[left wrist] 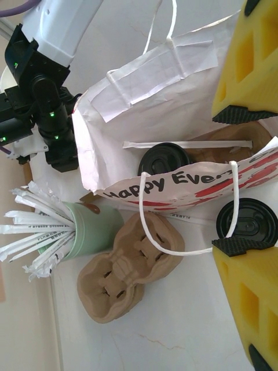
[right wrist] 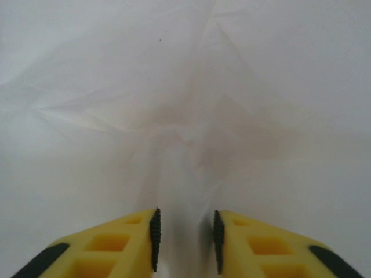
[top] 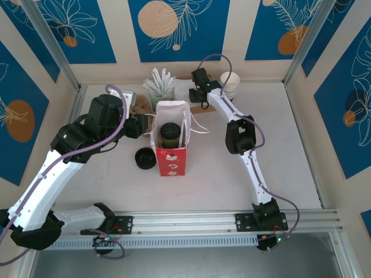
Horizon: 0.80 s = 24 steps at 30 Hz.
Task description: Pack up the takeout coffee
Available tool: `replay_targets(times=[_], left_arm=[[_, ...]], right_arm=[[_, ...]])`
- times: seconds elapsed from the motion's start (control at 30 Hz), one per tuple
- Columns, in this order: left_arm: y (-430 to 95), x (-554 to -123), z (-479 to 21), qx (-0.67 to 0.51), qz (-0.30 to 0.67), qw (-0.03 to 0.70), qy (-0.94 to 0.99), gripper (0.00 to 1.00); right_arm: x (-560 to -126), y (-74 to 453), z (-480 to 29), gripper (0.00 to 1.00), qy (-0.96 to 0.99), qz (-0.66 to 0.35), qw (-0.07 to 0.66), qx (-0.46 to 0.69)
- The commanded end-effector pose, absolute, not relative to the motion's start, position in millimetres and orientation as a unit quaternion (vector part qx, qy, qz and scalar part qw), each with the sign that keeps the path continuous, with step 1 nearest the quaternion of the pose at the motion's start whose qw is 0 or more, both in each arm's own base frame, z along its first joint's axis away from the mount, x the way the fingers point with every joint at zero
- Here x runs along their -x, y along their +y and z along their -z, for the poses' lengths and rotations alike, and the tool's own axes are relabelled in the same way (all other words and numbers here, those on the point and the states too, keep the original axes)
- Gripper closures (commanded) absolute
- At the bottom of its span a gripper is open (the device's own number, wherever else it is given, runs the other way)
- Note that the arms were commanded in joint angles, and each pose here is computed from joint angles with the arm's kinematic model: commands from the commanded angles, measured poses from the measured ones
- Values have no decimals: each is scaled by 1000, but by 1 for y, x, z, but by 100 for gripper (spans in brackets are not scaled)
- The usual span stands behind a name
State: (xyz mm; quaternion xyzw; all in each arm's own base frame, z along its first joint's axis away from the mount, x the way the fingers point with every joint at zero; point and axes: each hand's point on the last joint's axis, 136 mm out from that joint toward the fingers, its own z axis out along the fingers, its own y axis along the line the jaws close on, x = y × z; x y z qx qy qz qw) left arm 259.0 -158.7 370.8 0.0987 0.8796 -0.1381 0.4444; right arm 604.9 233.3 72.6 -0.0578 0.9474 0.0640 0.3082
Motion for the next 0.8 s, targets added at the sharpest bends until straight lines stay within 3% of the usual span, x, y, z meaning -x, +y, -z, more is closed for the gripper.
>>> replay_targets(times=[0.0,0.27,0.43,0.77], left_arm=[[-151,-259,-373,-86,136,453,877,45],[-150,-258,-374,-85,135,454,877,44],[-149,-258,-373,-84,133,455,876,44],[-141,-265,-362,-58,110,457,881,44]], right_arm=[[-603,232,-66,73,951,-68,297,56],[-605,235,-106,90,940,-76,328,62],[-598,237,-165,99,926,-82,364,67],[-542,236,-320,100,886,-131,441,63]])
